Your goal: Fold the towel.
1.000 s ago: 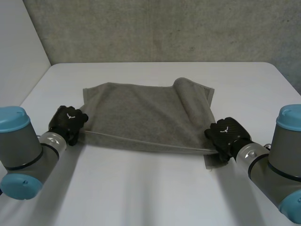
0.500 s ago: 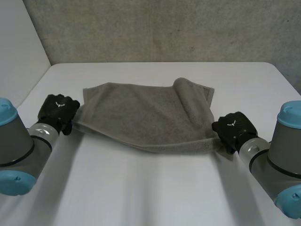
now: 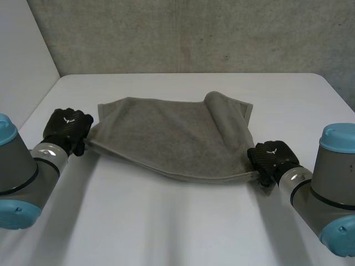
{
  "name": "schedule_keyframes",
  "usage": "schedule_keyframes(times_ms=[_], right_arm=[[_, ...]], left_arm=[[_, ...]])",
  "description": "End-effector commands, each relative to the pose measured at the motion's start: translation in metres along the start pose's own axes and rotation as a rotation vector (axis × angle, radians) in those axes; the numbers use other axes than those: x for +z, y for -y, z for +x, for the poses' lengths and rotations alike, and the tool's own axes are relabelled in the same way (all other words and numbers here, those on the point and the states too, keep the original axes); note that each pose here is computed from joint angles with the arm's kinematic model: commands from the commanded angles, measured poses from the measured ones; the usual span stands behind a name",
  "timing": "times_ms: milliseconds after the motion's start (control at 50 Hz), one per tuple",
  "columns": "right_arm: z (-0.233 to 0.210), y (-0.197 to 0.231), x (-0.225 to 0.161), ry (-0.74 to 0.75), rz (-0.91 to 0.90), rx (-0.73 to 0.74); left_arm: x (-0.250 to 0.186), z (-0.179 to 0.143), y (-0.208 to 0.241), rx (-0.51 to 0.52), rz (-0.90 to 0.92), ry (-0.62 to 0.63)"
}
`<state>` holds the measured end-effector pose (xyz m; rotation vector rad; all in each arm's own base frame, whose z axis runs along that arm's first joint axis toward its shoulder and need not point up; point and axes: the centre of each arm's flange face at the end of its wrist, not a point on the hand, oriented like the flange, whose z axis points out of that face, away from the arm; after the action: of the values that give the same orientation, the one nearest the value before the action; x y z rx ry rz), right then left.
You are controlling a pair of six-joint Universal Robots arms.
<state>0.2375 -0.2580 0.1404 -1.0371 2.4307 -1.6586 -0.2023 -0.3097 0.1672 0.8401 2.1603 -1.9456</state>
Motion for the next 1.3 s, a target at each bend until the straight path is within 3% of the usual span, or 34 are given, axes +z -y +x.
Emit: schedule_keyframes(times_ms=[20,80,120,180,280,480,560,680,860,940,1040,1080,1100,1140,1220,1300], right_arm=[[0.002,0.003,0.001,-0.021,0.017,-0.01],[0.015,0.019,-0.001,-0.085,0.076,-0.017],[0.034,0.057,-0.021,-0.165,0.205,-0.041],[0.042,0.078,-0.035,-0.199,0.274,-0.064],[0.074,0.154,-0.095,-0.339,0.51,-0.18],[0.106,0.22,-0.164,-0.361,0.553,-0.331],[0.119,0.226,-0.16,-0.371,0.535,-0.341],[0.129,0.218,-0.121,-0.333,0.469,-0.334],[0.088,0.181,-0.045,-0.138,0.335,-0.32],[0.087,0.177,-0.018,-0.15,0.342,-0.353],[0.101,0.22,-0.012,-0.353,0.534,-0.383],[0.117,0.256,-0.024,-0.528,0.746,-0.352],[0.117,0.256,-0.024,-0.528,0.747,-0.352],[0.123,0.284,-0.053,-0.621,0.937,-0.316],[0.123,0.295,-0.086,-0.623,1.012,-0.274],[0.116,0.275,-0.076,-0.531,0.912,-0.244]], left_arm=[[0.0,-0.002,0.0,-0.001,-0.002,0.005],[-0.001,-0.004,0.005,0.002,0.009,0.007],[-0.009,-0.015,0.028,0.003,0.066,0.036],[-0.015,-0.022,0.043,0.003,0.106,0.059],[-0.049,-0.056,0.119,-0.076,0.326,0.151],[-0.096,-0.09,0.191,-0.109,0.455,0.199],[-0.089,-0.091,0.192,-0.11,0.422,0.186],[-0.048,-0.084,0.168,-0.111,0.303,0.141],[0.018,-0.053,0.118,-0.018,0.149,0.056],[0.036,-0.051,0.12,0.021,0.17,0.058],[0.045,-0.07,0.165,0.014,0.335,0.153],[0.039,-0.079,0.203,-0.074,0.514,0.211],[0.039,-0.079,0.204,-0.074,0.515,0.212],[0.002,-0.105,0.253,-0.207,0.759,0.26],[-0.028,-0.124,0.276,-0.304,0.895,0.267],[-0.021,-0.135,0.257,-0.324,0.83,0.282]])
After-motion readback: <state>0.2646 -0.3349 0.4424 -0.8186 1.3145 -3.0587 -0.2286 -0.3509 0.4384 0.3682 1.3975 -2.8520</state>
